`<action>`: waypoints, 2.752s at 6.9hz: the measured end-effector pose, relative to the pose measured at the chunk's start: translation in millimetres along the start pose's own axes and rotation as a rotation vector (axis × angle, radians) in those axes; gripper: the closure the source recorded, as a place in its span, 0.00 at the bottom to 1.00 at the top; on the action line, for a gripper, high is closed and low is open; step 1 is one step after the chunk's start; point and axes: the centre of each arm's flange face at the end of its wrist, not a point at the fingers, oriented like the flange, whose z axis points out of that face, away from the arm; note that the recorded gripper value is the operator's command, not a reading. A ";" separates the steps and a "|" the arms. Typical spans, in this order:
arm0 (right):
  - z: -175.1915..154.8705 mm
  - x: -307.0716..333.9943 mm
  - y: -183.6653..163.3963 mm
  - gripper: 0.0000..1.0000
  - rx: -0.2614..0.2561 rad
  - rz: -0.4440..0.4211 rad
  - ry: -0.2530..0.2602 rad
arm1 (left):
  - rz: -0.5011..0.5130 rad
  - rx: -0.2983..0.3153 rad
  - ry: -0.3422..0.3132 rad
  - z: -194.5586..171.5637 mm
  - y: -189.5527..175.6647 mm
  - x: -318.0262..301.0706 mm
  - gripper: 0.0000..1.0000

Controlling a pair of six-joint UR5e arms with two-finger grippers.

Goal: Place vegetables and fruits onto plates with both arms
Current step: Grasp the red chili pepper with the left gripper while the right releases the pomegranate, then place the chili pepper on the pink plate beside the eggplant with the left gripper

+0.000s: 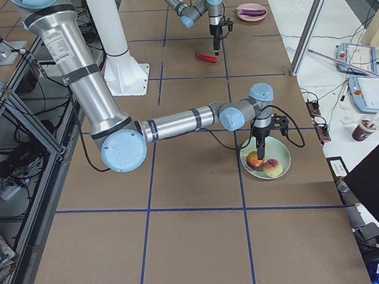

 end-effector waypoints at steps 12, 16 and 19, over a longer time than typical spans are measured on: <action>-145.3 -53.7 68.4 0.00 -0.091 0.048 -0.249 | -0.003 0.037 -0.239 -68.5 -37.0 -118.7 1.00; -140.6 -46.0 99.9 0.00 -0.109 0.037 -0.253 | -0.445 0.115 -0.464 -135.8 -126.1 -411.8 0.92; -140.4 -50.0 106.7 0.00 -0.111 0.037 -0.251 | -0.515 0.139 -0.499 -136.7 -147.7 -486.9 0.01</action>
